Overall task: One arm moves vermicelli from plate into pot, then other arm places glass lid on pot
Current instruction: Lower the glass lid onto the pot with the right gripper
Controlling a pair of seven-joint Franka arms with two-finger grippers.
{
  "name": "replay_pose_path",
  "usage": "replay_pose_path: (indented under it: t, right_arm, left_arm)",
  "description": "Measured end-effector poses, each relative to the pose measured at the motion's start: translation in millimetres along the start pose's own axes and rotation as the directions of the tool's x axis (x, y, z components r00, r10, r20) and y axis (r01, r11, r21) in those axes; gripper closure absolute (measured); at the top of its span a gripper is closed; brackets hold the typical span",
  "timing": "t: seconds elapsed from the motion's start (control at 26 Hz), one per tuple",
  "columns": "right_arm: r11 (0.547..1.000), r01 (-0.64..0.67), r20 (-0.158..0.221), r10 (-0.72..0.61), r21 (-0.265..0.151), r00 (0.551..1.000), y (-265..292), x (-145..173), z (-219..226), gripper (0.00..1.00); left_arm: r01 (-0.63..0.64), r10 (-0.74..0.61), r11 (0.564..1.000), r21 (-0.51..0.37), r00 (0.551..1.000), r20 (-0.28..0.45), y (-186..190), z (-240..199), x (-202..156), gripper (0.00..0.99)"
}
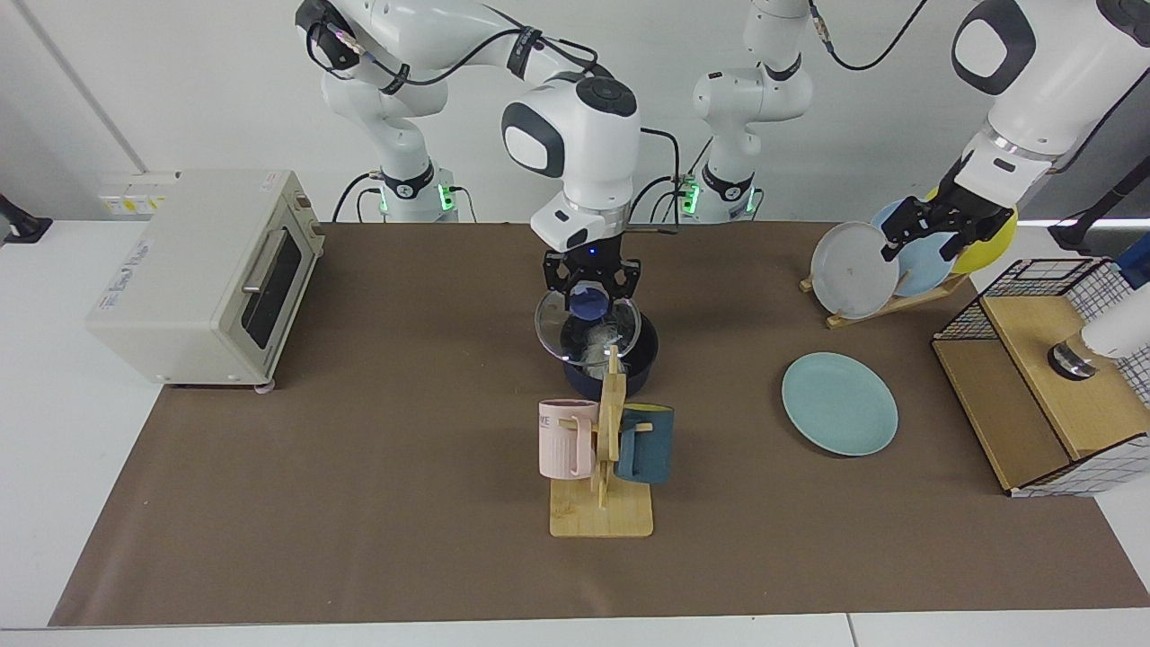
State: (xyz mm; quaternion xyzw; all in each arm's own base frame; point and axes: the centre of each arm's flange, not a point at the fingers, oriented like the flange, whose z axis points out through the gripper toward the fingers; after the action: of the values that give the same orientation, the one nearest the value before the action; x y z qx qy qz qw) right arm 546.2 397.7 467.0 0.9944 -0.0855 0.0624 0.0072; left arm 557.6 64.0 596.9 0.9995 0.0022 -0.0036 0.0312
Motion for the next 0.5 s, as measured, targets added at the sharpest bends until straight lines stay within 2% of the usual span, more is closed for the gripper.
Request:
replay_pose_path:
  t: [0.27, 0.38, 0.5]
  right_arm:
    - [0.999, -0.003, 0.01, 0.003, 0.042, 1.0, -27, -2, 30, 0.34]
    - [0.999, 0.006, 0.009, -0.006, 0.045, 1.0, -36, -5, 35, 0.34]
    - [0.999, 0.02, -0.001, -0.02, 0.037, 1.0, -40, -8, 40, 0.34]
  left_arm:
    - [-0.081, 0.081, 0.997, 0.009, 0.997, -0.002, 45, 5, 4, 0.0]
    - [-0.111, 0.111, 0.994, 0.019, 0.994, -0.003, 64, 5, 5, 0.0]
    - [-0.114, 0.115, 0.993, 0.02, 0.993, -0.008, 67, 5, 5, 0.0]
